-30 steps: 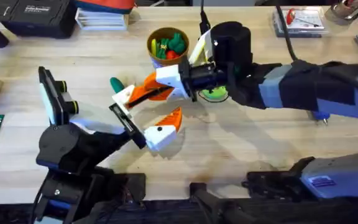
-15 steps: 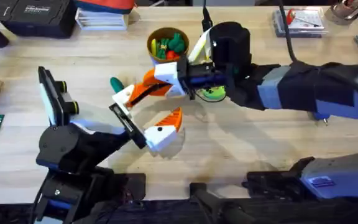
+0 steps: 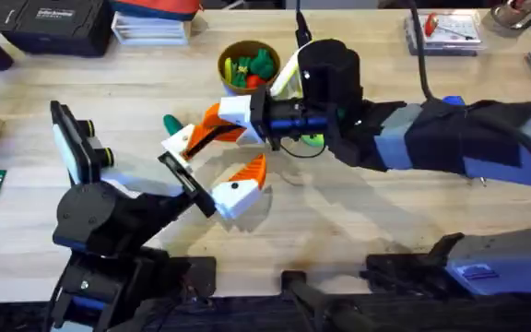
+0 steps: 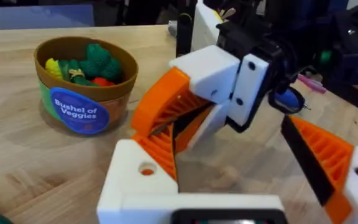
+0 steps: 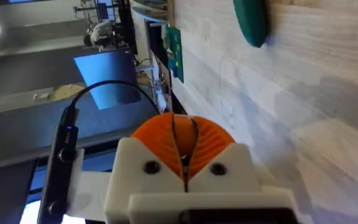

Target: Pick up the gripper from the table and insert it into the empty holder that is missing its gripper. Then pick up a screw, insert it into the mounting hole, and use the screwdriver to tighten it. Finally, clean up the table by picking up the vegetable and placing it into the bucket.

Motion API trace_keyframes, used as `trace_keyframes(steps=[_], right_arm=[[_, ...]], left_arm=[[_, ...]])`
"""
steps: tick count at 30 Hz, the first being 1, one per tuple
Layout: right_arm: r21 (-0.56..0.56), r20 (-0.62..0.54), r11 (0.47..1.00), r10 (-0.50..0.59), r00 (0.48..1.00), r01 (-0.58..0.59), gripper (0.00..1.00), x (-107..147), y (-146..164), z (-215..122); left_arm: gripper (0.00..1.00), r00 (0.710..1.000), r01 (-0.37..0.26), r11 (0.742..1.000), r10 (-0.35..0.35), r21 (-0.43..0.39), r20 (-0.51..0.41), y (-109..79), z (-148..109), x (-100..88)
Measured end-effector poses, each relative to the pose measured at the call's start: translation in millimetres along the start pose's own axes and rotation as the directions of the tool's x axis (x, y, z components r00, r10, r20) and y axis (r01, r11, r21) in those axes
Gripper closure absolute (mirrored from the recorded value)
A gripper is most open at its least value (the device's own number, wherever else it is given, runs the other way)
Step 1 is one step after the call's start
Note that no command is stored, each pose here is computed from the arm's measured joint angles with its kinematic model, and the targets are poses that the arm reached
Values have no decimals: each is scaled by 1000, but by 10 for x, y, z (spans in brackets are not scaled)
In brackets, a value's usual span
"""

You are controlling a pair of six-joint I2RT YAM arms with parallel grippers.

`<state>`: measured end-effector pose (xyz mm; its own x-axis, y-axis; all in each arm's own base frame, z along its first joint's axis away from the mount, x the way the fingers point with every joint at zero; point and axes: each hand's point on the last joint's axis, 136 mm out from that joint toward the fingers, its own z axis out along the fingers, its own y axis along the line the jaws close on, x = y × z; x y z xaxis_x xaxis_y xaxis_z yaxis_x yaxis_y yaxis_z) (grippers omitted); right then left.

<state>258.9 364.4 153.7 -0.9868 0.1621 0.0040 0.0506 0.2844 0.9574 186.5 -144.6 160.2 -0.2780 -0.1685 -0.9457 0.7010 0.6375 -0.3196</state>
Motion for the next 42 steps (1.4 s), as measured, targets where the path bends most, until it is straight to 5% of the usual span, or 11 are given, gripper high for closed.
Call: trace_keyframes(steps=[14,20,29,42], right_arm=[[-11,-15,997,-73,997,73,995,20,21,-5],[-18,-36,994,-106,994,106,883,46,22,-16],[-21,-79,994,-110,991,109,581,118,4,-22],[-35,-104,994,-102,989,99,353,101,7,-78]], left_arm=[[15,1000,-1,1000,1,-1,1,2,0,-3],[15,1000,-6,1000,6,5,0,-8,0,-1],[15,999,-37,998,38,53,-9,-100,-1,15],[15,998,-58,994,60,97,-20,-175,-5,41]])
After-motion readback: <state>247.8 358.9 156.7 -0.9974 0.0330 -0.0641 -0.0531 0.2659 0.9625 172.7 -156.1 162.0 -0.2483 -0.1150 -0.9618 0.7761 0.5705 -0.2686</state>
